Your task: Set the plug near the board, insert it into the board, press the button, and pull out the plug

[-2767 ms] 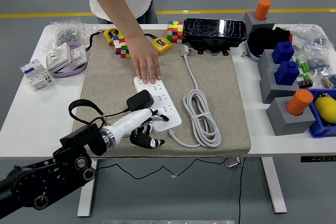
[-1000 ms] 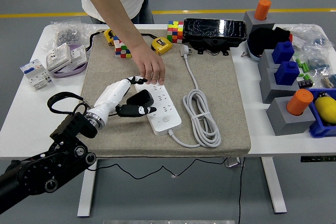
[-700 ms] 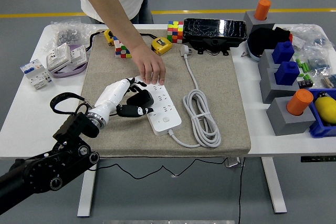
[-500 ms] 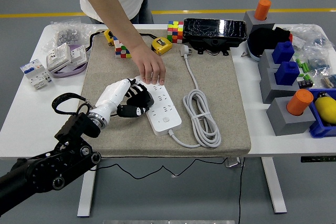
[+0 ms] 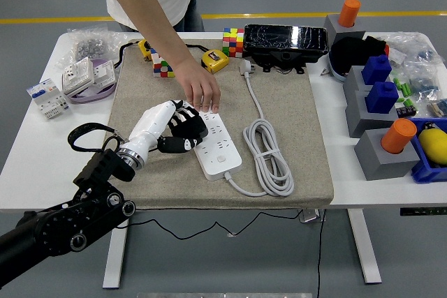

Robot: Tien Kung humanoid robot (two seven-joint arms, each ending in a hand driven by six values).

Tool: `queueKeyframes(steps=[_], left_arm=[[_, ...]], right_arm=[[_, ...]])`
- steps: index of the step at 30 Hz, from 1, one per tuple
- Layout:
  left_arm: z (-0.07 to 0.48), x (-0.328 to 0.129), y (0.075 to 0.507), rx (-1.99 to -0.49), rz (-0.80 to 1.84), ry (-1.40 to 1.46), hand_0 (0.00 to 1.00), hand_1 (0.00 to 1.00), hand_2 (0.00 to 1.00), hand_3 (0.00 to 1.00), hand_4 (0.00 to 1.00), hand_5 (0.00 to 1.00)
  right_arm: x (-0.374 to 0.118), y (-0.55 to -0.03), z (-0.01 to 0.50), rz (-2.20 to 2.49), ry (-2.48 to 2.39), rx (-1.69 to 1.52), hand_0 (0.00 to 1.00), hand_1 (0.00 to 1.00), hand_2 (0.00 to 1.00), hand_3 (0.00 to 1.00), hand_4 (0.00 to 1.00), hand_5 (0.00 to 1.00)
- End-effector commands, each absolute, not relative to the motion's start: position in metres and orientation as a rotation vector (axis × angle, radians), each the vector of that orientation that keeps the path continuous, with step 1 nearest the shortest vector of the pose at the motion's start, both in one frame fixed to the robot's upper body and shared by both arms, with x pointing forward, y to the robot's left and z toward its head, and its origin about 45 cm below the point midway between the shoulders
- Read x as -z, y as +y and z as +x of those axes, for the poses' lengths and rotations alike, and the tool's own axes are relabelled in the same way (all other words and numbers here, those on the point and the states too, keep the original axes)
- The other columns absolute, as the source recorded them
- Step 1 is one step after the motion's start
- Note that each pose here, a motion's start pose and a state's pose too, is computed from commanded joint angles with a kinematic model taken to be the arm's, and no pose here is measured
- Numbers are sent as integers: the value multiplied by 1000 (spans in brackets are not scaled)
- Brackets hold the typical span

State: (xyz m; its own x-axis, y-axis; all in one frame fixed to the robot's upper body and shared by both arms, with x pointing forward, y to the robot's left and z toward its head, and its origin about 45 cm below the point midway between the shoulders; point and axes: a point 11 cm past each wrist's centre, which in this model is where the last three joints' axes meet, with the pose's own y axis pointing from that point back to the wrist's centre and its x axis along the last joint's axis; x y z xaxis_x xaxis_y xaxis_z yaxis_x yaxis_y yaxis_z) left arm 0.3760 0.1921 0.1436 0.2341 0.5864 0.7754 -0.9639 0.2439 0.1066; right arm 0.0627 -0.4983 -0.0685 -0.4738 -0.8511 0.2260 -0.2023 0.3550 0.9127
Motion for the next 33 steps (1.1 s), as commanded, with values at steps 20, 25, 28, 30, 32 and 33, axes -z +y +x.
queueKeyframes(steps=[20,25,28,30,32,33], left_arm=[[386,-150,225,-1276,669,-710,354,391,450,535,598,2],[388,-148,236,-1295,693,-712,354,391,450,535,598,2],[388,-144,241,-1302,715,-702,374,400,460,539,603,2],[387,-141,243,-1296,732,-699,374,400,460,539,603,2],[387,-139,244,-1293,745,-695,444,469,514,566,657,2],[387,-137,244,-1291,754,-694,444,469,514,566,657,2]], right_arm=[[69,-496,64,922,-1897,1140,526,627,592,536,877,403],[69,-496,64,921,-1894,1139,526,627,592,536,877,403],[70,-496,63,921,-1893,1138,526,627,592,535,876,404],[70,-496,63,922,-1890,1138,526,627,592,535,876,404],[69,-496,63,923,-1889,1136,527,627,592,536,876,403],[69,-496,64,924,-1890,1135,527,627,592,536,876,403]])
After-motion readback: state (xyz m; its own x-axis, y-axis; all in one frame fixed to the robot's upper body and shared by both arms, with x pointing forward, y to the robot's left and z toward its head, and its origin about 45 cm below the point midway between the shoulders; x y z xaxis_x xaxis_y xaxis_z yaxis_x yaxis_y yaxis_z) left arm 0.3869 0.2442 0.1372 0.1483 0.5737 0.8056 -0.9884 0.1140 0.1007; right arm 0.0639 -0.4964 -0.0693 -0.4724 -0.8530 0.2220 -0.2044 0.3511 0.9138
